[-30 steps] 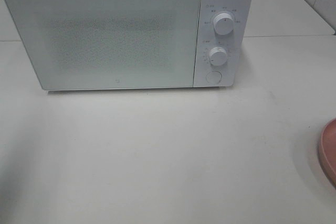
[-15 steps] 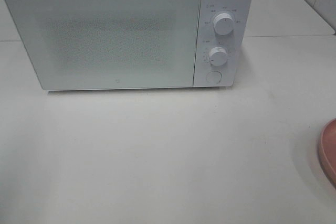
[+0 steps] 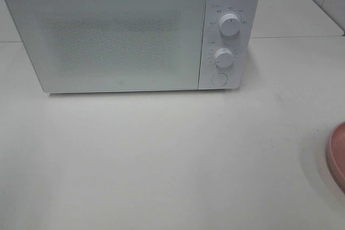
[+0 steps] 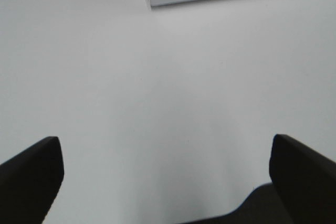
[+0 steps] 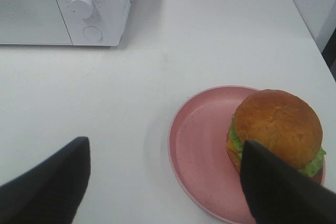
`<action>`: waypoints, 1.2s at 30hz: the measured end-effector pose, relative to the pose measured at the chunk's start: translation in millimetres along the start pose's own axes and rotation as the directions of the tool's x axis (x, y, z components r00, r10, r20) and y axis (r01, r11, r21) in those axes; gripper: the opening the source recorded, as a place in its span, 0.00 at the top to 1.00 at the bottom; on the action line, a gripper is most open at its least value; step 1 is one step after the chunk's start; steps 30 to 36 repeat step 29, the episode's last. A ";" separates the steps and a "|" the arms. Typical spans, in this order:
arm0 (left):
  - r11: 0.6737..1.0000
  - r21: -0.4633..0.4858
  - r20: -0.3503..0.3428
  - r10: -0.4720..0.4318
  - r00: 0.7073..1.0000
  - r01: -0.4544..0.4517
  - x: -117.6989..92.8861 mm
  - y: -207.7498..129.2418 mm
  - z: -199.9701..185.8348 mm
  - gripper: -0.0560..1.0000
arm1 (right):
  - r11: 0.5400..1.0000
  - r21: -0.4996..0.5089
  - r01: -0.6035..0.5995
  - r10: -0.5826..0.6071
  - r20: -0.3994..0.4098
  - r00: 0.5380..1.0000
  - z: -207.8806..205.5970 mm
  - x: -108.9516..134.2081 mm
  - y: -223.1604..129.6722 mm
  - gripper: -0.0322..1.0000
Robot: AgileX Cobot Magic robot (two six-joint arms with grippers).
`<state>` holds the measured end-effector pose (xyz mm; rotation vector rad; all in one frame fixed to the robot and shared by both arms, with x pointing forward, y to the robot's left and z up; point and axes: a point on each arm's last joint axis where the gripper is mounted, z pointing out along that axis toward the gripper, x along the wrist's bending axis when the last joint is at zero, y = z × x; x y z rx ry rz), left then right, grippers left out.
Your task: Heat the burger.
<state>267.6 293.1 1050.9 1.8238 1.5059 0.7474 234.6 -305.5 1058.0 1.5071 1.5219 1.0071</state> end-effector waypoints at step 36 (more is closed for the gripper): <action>0.973 -0.227 -0.089 -0.062 0.994 0.041 -5.4 -18.5 -28.3 0.01 | 1.000 0.000 0.000 0.000 0.000 1.000 0.0 0.0 0.0 0.24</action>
